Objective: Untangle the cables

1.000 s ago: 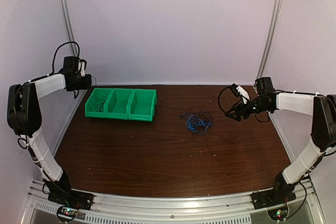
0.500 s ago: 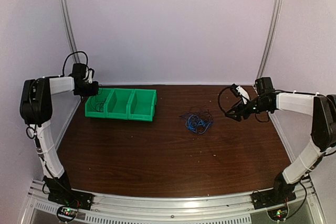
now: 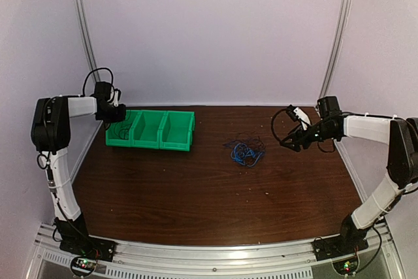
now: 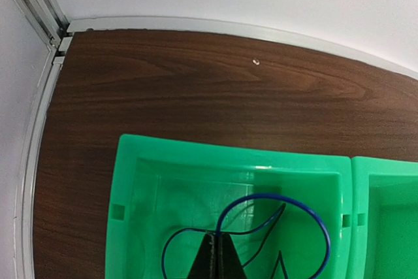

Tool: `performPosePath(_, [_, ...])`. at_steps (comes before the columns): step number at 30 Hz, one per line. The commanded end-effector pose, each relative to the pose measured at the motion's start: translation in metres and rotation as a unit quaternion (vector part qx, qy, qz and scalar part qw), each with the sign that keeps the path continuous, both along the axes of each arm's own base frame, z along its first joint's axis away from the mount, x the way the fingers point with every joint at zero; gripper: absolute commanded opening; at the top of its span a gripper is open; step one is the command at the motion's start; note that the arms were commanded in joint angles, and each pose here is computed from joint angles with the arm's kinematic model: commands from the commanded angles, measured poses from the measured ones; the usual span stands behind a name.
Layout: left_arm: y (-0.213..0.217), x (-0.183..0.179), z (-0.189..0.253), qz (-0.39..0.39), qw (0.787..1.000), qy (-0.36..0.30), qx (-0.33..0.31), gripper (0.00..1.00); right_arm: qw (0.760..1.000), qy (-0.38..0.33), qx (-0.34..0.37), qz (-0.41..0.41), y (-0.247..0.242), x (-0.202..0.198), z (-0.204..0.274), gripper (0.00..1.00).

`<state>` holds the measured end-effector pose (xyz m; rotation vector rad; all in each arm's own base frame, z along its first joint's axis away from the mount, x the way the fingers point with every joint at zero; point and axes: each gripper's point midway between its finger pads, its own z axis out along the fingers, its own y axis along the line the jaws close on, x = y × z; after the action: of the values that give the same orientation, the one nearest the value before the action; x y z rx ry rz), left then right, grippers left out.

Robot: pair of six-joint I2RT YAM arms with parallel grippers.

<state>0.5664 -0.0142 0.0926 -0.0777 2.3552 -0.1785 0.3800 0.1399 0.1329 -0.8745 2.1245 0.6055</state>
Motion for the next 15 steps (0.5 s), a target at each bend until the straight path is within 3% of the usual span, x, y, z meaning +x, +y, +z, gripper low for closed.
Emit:
performPosePath(1, [-0.006, 0.009, 0.003, -0.005, 1.000, -0.009, -0.011, 0.00, 1.000, 0.001, -0.001, 0.005, 0.001, 0.001, -0.001, 0.77])
performPosePath(11, [-0.001, -0.005, 0.004, 0.009, 1.000, 0.021, -0.002, 0.00, 1.000, 0.002, -0.001, 0.008, 0.001, 0.000, 0.000, 0.77])
performPosePath(15, [0.000, -0.003, 0.025, 0.011, 1.000, 0.011, 0.002, 0.24, 1.000, 0.008, 0.000, 0.013, 0.002, -0.001, -0.002, 0.77])
